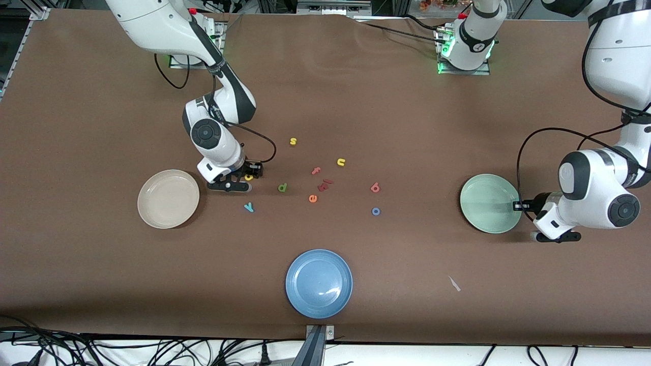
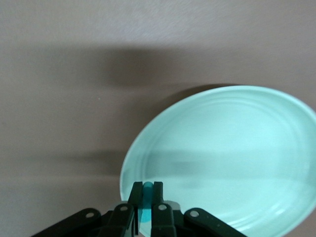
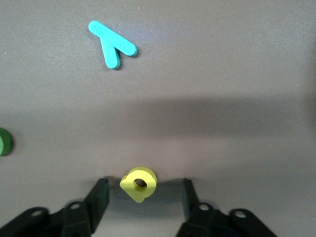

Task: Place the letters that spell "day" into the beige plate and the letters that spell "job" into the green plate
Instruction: 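Carry the cyan J over the green plate while the right gripper grasps yellow letter, then release the cyan J onto the green plate with the left gripper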

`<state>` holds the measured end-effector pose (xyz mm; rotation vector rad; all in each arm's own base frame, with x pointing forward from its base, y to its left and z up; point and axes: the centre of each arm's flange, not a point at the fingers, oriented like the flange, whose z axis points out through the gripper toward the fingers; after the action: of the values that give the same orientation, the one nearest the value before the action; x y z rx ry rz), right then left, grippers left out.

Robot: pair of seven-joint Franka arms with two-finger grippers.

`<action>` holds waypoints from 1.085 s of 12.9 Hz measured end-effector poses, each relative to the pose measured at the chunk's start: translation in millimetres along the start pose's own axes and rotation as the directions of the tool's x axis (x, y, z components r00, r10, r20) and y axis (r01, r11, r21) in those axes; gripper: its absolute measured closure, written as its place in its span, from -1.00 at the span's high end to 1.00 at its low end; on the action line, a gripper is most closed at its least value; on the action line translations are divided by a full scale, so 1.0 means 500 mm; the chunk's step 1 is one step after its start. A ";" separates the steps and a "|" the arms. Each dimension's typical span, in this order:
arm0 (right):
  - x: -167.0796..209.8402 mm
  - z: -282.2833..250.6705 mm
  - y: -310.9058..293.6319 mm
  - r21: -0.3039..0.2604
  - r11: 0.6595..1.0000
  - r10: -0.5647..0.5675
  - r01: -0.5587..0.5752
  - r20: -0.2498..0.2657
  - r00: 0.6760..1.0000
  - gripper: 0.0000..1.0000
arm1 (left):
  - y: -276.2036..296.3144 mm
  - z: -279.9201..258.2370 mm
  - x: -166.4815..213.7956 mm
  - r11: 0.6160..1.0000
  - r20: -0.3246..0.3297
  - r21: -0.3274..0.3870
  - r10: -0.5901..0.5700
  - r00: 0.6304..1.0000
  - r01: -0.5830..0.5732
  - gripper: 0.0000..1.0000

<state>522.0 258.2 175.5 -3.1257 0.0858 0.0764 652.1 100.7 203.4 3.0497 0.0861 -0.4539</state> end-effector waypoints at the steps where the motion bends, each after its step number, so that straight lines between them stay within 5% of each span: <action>1: 0.000 0.001 0.000 0.000 1.000 0.000 0.000 0.001 1.000 0.30 | -0.002 0.005 0.001 1.000 0.001 -0.002 0.000 1.000 0.000 -0.84; 4: 0.002 0.002 0.002 -0.001 1.000 0.001 -0.001 0.000 1.000 0.06 | 0.010 -0.002 0.005 1.000 -0.007 -0.004 0.008 1.000 -0.008 -0.62; 8: 0.003 0.000 0.001 0.000 1.000 0.002 -0.002 -0.001 1.000 -0.19 | 0.019 -0.009 0.008 1.000 -0.014 -0.006 0.014 1.000 -0.014 -0.58; 14: 0.004 -0.002 0.001 -0.001 1.000 0.004 -0.004 -0.001 1.000 -0.37 | 0.258 -0.104 0.020 0.994 -0.087 -0.090 -0.071 0.994 0.063 0.63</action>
<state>523.8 257.6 176.6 -3.1262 0.0916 0.0755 684.9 -23.8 256.4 2.9877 0.2074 -0.3077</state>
